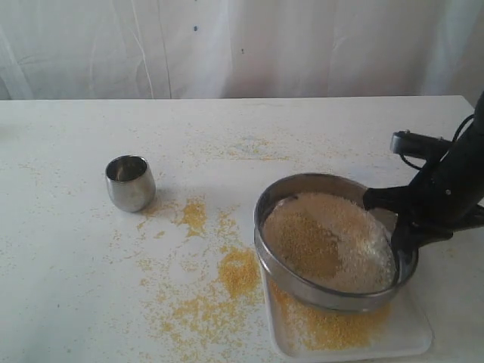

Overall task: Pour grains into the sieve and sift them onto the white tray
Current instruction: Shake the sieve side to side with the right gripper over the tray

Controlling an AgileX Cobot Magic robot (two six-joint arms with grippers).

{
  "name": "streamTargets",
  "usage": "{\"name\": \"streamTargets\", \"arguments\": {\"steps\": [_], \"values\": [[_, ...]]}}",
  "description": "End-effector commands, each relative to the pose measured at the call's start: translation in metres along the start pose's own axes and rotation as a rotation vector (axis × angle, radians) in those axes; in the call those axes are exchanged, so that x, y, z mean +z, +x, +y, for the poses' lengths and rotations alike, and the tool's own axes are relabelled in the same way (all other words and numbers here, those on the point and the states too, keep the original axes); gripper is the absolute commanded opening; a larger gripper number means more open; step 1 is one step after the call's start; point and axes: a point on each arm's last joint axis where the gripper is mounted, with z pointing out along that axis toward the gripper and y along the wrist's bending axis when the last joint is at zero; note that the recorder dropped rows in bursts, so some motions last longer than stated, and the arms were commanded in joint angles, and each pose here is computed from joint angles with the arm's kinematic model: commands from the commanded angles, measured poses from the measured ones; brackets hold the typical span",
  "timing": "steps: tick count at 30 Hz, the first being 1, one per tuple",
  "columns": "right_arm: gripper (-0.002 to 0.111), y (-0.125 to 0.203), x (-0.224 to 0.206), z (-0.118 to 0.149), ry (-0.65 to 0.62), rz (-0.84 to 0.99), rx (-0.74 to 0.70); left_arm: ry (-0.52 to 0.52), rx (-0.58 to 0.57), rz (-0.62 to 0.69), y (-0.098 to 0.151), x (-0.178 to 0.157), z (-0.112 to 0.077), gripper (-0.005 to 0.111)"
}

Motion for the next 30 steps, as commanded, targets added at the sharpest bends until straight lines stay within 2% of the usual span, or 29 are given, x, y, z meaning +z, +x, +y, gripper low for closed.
{"name": "streamTargets", "arguments": {"steps": [1, 2, 5, 6, 9, 10, 15, 20, 25, 28, 30], "values": [[0.0, -0.017, -0.005, -0.001, 0.025, -0.194, -0.012, 0.001, -0.01, 0.003, 0.001, 0.0, 0.0, 0.0], [0.0, -0.021, -0.007, -0.003, 0.038, -0.248, -0.017, 0.001, -0.01, 0.003, 0.001, 0.0, 0.0, 0.0], [0.0, 0.0, -0.01, 0.003, -0.017, -0.007, 0.035, 0.001, -0.01, 0.003, 0.001, 0.0, 0.0, 0.0], [0.0, 0.0, -0.01, 0.004, -0.022, -0.01, 0.038, 0.001, -0.01, 0.003, 0.001, 0.0, 0.0, 0.0], [0.0, -0.023, -0.011, 0.001, 0.009, -0.256, 0.041, 0.001, -0.01, 0.003, 0.001, 0.0, 0.0, 0.0], [0.0, -0.023, -0.011, 0.001, 0.008, -0.254, 0.046, 0.001, -0.01, 0.003, 0.001, 0.0, 0.0, 0.0], [0.0, 0.001, -0.009, 0.004, -0.029, -0.005, 0.052, 0.001, -0.01, 0.003, 0.001, 0.0, 0.0, 0.0], [0.0, -0.015, -0.007, 0.001, -0.005, -0.18, 0.058, 0.001, -0.01, 0.003, 0.001, 0.0, 0.0, 0.0], [0.0, -0.002, -0.005, 0.003, -0.026, -0.033, 0.06, 0.001, -0.01, 0.003, 0.001, 0.0, 0.0, 0.0], [0.0, -0.015, -0.004, 0.001, -0.008, -0.172, 0.064, 0.001, -0.01, 0.003, 0.001, 0.0, 0.0, 0.0], [0.0, -0.015, -0.005, 0.001, -0.011, -0.163, 0.078, 0.001, -0.01, 0.003, 0.001, 0.0, 0.0, 0.0]]}}
